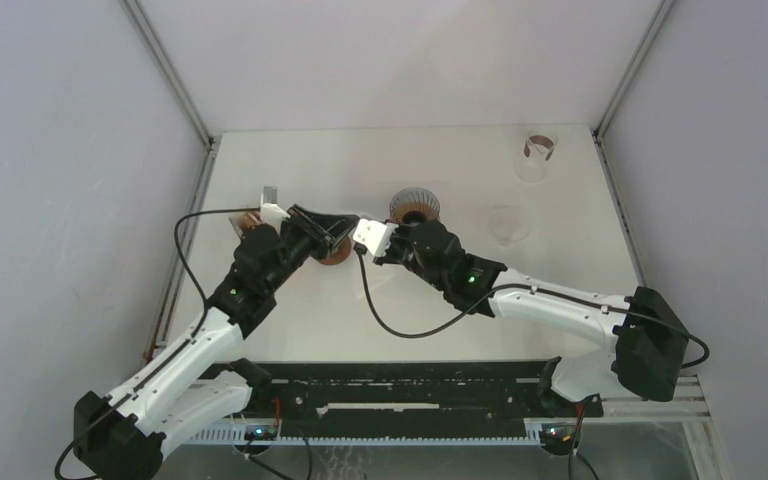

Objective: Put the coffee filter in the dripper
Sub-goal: Place the coffee filter in the coffee dripper.

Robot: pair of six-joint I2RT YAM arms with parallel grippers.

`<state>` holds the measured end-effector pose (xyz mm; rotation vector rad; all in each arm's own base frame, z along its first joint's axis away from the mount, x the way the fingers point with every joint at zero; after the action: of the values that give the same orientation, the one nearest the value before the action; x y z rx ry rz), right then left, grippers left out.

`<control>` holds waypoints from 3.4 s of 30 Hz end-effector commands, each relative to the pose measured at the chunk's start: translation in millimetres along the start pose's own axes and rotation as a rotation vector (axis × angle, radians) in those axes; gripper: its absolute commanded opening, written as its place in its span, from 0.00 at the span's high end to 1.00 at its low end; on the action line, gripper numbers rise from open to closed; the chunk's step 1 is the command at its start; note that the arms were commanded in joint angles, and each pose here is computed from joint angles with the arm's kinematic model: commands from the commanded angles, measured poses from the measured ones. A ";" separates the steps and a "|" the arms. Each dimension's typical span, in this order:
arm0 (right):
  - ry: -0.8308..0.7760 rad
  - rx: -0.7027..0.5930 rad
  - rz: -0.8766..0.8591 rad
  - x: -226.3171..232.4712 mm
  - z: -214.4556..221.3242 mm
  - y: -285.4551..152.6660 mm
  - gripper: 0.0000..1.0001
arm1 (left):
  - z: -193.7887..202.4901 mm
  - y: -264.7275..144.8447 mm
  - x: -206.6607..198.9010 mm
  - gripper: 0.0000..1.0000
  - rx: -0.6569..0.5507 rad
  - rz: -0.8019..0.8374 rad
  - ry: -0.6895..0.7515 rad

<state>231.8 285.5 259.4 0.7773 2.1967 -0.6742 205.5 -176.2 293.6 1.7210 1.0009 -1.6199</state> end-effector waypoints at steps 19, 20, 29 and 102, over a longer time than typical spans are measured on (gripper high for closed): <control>0.096 -0.060 0.058 -18.9 -5.6 -7.7 1.00 | 2.6 -3.8 8.0 0.76 -0.003 0.032 -0.024; 0.097 -0.060 0.055 -18.5 -5.5 -7.6 1.00 | 2.6 -4.0 7.8 0.74 -0.005 0.037 -0.028; 0.095 -0.055 0.036 -15.5 -4.4 -7.5 1.00 | 0.1 -6.5 6.0 0.59 -0.034 0.069 -0.049; -0.020 -0.018 0.013 7.3 -10.1 1.3 1.00 | -2.9 -7.7 0.1 0.71 -0.062 0.083 -0.080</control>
<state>224.8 292.1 250.4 0.7436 2.1938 -0.7042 202.4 -170.1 274.9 1.6202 0.9900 -1.6242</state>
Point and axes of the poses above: each gripper's point midway between its finger pads, its own y axis out along the fingers, its own x axis along the line the jaws close on, z = x × y, the point moved 8 cm from there along -y, back along the fingers, and after that the axes turned 10 degrees about -y, right-handed, at the moved point
